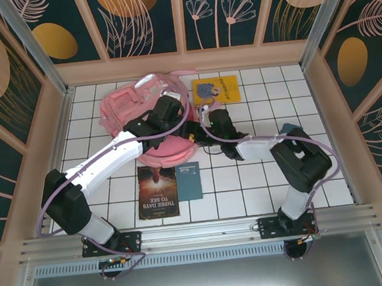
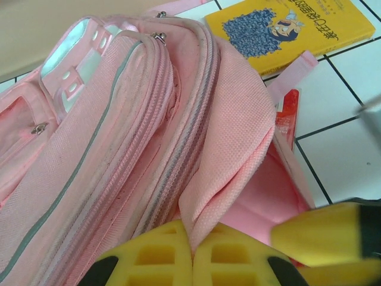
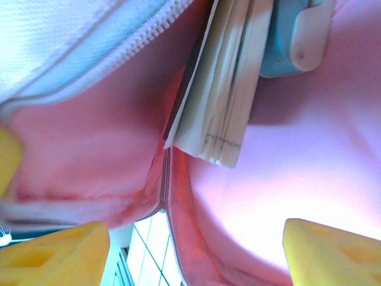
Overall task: Pack the student bag
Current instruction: Move the book to the student bag.
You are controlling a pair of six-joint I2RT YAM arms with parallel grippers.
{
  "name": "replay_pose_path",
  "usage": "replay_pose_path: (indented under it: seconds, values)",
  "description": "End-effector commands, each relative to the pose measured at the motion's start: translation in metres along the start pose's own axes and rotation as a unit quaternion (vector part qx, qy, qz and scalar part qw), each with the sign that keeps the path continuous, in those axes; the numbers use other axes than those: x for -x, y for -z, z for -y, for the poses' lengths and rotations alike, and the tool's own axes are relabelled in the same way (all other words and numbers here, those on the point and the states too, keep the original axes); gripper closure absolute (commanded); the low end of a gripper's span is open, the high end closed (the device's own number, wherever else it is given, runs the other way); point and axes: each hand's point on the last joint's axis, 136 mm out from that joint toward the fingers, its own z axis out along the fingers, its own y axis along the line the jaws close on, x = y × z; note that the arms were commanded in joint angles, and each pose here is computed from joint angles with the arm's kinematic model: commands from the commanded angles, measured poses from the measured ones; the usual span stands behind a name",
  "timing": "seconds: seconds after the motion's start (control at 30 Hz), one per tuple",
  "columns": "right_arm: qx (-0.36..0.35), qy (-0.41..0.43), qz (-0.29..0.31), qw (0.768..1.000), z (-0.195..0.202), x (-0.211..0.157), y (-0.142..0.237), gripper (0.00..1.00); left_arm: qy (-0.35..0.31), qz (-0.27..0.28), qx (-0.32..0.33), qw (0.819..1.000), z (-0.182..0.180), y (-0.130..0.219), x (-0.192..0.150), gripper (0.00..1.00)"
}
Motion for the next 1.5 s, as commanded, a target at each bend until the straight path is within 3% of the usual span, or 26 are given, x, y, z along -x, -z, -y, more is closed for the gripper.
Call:
replay_pose_path:
  seconds: [0.0, 0.23, 0.47, 0.7, 0.83, 0.97, 1.1, 1.47]
  values:
    - [-0.012, 0.023, 0.017, 0.999, 0.005, 0.003, 0.02, 0.26, 0.023, 0.037, 0.001, 0.999, -0.001, 0.009, 0.02, 1.0]
    - [0.027, 0.018, -0.007, 0.999, -0.007, -0.004, 0.006, 0.38, 0.024, 0.034, -0.004, 0.999, 0.002, 0.007, 0.019, 1.0]
    - [0.053, 0.014, -0.033, 0.998, -0.023, -0.006, -0.042, 0.3, 0.022, 0.032, -0.005, 0.999, 0.002, 0.006, 0.018, 1.0]
    - [0.052, -0.01, -0.033, 0.998, -0.017, 0.0, -0.069, 0.32, 0.021, 0.031, -0.011, 0.999, 0.004, 0.006, 0.017, 1.0]
    - [0.048, -0.019, -0.032, 0.998, -0.01, 0.002, -0.079, 0.46, 0.021, 0.031, -0.013, 0.999, 0.005, 0.006, 0.018, 1.0]
    - [0.048, -0.025, -0.024, 0.998, -0.006, 0.005, -0.086, 0.79, 0.023, 0.031, -0.019, 0.999, 0.007, 0.007, 0.019, 1.0]
    - [0.052, -0.024, -0.018, 0.998, -0.009, 0.013, -0.096, 1.0, 0.025, 0.03, -0.03, 0.999, 0.011, 0.007, 0.019, 1.0]
    - [0.038, -0.025, -0.03, 0.999, -0.003, 0.028, -0.142, 1.0, 0.026, 0.032, -0.038, 0.998, 0.013, 0.01, 0.019, 1.0]
